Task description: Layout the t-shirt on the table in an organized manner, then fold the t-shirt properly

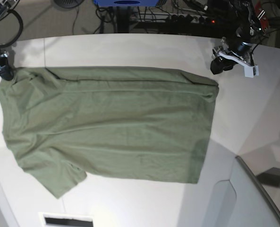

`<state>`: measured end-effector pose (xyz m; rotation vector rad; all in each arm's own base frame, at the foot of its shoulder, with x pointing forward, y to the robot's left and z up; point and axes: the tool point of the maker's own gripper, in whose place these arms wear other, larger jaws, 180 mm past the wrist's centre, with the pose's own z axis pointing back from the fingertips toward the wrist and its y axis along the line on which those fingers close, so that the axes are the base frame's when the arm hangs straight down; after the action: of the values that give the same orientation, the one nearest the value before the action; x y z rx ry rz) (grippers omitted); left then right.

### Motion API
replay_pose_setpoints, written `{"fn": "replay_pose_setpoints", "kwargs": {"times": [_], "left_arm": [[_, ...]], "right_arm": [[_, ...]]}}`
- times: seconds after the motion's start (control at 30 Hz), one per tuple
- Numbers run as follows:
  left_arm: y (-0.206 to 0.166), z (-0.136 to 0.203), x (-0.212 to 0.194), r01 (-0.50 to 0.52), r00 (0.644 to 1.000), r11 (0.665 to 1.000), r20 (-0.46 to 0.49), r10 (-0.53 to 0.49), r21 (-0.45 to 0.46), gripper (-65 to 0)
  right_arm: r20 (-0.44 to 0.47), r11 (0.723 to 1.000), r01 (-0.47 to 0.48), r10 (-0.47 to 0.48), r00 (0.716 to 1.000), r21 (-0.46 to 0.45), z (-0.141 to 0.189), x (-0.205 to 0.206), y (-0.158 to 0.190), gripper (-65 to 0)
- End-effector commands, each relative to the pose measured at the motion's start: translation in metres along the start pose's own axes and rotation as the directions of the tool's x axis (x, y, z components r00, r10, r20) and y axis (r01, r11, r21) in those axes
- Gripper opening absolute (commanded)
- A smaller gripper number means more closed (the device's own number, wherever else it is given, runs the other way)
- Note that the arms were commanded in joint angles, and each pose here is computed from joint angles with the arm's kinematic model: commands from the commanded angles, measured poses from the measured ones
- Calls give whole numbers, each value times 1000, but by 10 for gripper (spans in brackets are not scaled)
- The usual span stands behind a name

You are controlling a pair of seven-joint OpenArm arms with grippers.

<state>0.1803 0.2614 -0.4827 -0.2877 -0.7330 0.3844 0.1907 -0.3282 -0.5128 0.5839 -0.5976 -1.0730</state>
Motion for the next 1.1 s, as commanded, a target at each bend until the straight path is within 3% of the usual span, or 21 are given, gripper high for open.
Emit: {"fn": "replay_pose_setpoints", "kwargs": {"times": [0.0, 0.13, 0.17, 0.23, 0.3, 1.07], "left_arm": [[5, 3, -7, 19, 999, 1000, -40, -19, 21, -344], [-1, 14, 2, 57, 998, 998, -9, -57, 22, -354], [-2, 18, 5, 71, 997, 997, -2, -71, 23, -378], [-3, 23, 9, 88, 996, 996, 8, -88, 34, -494], [1, 26, 11, 79, 997, 995, 10, -80, 66, -650], [-54, -24, 61, 70, 994, 997, 83, -72, 23, -650]], "right_arm": [[-60, 998, -15, 11, 998, -61, 3, -10, -12, -650], [-84, 998, -20, 14, 996, -63, 4, -14, -13, -642], [-100, 997, -26, 20, 995, -66, 5, -13, -13, -611], [-137, 997, -38, 29, 990, -69, 9, -12, -12, -527], [-138, 998, -28, 19, 990, -64, 10, -10, -11, -497], [-122, 997, -1, -9, 992, -76, 18, -11, -20, -497]]}}
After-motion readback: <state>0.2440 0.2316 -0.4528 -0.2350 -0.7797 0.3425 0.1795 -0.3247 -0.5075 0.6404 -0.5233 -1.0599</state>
